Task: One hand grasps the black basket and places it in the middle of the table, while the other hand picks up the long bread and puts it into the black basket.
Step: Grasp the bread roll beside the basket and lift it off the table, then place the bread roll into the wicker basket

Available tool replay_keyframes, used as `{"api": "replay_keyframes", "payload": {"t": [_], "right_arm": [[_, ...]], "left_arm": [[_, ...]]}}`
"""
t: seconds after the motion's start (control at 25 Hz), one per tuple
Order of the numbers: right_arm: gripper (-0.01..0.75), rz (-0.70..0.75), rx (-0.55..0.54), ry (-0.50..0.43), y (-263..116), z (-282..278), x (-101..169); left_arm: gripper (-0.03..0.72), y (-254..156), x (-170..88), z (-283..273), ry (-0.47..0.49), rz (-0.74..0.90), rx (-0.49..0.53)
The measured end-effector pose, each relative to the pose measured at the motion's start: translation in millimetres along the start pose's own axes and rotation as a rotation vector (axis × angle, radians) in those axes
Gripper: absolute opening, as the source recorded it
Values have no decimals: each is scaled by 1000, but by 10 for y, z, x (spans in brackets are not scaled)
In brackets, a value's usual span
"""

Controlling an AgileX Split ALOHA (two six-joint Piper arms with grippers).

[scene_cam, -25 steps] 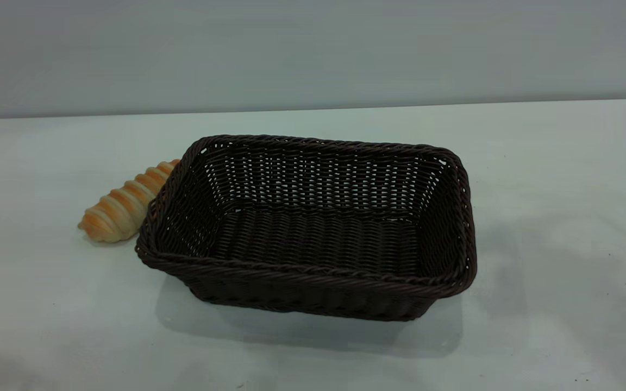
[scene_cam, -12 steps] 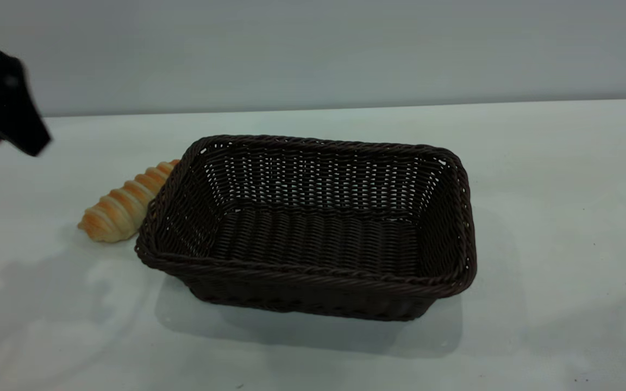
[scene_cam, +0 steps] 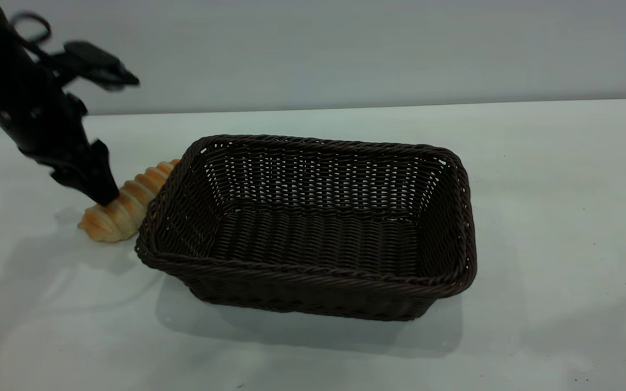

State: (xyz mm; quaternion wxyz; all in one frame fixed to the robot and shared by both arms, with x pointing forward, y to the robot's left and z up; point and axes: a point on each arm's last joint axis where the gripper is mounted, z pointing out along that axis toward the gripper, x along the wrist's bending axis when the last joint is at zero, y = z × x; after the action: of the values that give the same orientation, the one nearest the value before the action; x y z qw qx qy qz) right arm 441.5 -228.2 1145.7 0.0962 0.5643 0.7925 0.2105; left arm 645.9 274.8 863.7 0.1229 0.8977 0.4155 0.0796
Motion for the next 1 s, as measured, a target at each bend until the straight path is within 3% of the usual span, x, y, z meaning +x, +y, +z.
{"api": "replay_keyframes", "payload": {"t": [0.24,0.36,0.6,0.8,1.0], "right_arm": [[439,0,0,0,0,0,0],[439,1,0,0,0,0,0],[439,3,0,0,0,0,0],[439,4,0,0,0,0,0],[439,4,0,0,0,0,0]], "left_arm": [[539,-78,40,389,30,-17,0],[471,-79,51,432,36,-20,-3],[94,44,90,118,77,-82,-65],[68,321,39,-718,142,-96,-230],[64,492,-414,-1019,-17,-3,-230]]}}
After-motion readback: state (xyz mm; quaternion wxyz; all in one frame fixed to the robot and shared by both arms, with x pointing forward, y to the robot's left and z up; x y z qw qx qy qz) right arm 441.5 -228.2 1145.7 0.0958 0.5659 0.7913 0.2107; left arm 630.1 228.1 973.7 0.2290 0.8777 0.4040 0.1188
